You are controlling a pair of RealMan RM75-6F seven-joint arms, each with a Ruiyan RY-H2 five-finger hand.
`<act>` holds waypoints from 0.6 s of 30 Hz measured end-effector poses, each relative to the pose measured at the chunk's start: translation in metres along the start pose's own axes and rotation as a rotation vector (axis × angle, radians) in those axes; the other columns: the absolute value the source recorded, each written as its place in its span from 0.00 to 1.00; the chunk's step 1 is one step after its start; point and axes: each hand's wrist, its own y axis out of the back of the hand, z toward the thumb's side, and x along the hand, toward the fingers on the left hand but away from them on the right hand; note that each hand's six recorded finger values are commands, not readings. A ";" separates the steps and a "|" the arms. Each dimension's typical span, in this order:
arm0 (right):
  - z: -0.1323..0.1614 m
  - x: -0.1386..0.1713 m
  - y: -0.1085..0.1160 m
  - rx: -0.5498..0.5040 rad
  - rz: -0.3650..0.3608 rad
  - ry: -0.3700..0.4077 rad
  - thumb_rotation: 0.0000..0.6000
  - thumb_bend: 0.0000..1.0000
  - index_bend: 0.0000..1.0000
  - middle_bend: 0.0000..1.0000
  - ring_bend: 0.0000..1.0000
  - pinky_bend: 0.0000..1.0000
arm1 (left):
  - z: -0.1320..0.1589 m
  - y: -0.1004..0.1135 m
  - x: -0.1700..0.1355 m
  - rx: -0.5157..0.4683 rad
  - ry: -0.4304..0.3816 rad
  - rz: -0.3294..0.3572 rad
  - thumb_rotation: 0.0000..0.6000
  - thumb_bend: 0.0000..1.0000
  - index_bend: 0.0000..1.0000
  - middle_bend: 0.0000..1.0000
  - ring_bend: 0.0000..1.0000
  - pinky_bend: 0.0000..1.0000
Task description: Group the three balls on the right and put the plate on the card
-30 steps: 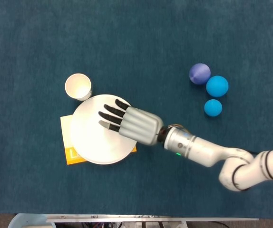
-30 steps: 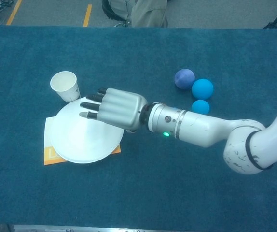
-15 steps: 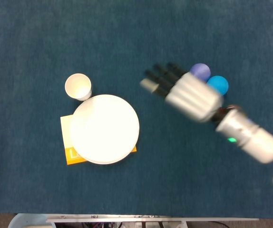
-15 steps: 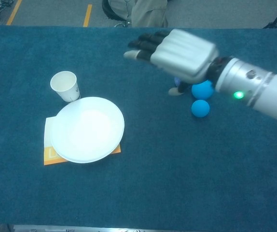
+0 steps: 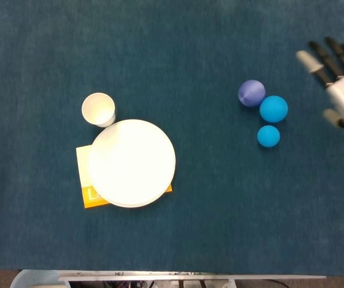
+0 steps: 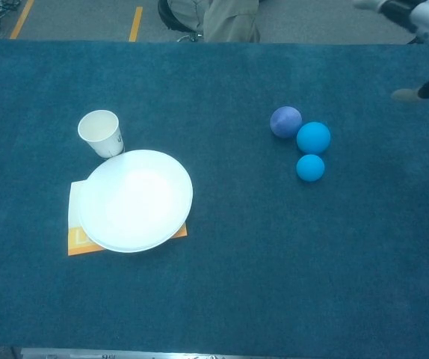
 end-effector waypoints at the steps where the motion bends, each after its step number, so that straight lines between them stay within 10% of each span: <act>1: -0.006 0.005 -0.001 -0.004 -0.001 -0.018 1.00 0.11 0.00 0.12 0.02 0.18 | 0.001 0.000 0.002 0.008 -0.002 0.004 1.00 0.44 0.36 0.31 0.27 0.19; 18: -0.081 0.105 -0.031 -0.033 0.009 -0.281 1.00 0.18 0.00 0.16 0.06 0.19 | 0.028 -0.007 0.010 0.086 -0.029 0.136 1.00 0.44 0.36 0.31 0.27 0.19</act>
